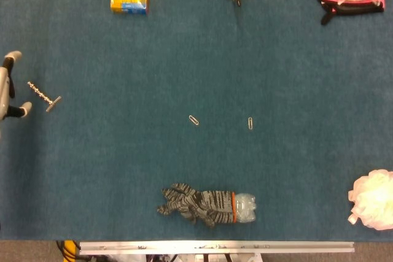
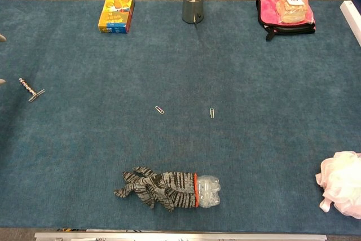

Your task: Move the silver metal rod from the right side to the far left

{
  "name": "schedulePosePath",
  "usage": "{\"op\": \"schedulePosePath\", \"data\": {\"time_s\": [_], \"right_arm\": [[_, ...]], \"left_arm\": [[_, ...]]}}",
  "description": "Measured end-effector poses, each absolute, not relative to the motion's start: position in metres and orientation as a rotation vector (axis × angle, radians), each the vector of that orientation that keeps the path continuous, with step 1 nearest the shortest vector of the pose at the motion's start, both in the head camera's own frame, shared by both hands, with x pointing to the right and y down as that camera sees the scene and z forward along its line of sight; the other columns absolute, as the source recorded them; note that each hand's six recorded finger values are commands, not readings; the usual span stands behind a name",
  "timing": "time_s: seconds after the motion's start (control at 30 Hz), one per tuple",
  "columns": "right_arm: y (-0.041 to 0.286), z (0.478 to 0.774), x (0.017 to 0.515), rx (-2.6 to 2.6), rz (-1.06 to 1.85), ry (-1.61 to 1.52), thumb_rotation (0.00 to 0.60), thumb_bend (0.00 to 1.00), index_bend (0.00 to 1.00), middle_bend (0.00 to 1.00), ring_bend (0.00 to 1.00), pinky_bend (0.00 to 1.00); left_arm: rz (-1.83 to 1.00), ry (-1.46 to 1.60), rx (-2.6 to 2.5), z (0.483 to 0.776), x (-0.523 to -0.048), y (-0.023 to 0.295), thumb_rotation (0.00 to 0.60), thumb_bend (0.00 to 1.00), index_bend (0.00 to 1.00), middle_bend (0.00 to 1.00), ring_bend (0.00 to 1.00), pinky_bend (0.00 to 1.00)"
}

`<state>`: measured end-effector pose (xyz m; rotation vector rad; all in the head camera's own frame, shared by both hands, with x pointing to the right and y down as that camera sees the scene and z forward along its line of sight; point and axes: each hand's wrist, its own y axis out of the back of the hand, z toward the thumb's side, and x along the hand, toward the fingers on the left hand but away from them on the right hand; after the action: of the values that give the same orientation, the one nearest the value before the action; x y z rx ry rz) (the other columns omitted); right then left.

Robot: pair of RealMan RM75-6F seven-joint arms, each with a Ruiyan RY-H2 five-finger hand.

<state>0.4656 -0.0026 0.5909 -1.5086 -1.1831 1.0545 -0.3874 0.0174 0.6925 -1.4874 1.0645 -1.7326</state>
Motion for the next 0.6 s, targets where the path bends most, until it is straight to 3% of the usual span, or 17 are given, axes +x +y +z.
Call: {"op": "schedulePosePath", "data": {"time_s": [0.17, 0.27, 0.6], "right_arm": [[-0.001, 0.589, 0.468, -1.505, 1.055, -1.19, 0.6, 0.09, 0.47, 0.4, 0.32, 0.4], [0.0, 0.589, 0.47, -1.504, 1.058, -1.197, 0.6, 0.09, 0.47, 0.4, 0.32, 0.4], [0.004, 0.587, 0.473, -1.498, 1.07, -1.204, 0.6, 0.09, 0.47, 0.4, 0.32, 0.4]], "left_arm": [[-1.653, 1.167, -1.456, 0.678, -0.39, 0.016, 0.6, 0.17, 0.25, 0.35, 0.29, 0.48], [-1.59, 1.206, -1.482, 0.669, -0.39, 0.019, 0.6, 0.17, 0.27, 0.34, 0.24, 0.39], [-1.45, 1.213, -1.466, 0.641, -0.396, 0.049, 0.6, 0.17, 0.35, 0.34, 0.22, 0.35]]}}
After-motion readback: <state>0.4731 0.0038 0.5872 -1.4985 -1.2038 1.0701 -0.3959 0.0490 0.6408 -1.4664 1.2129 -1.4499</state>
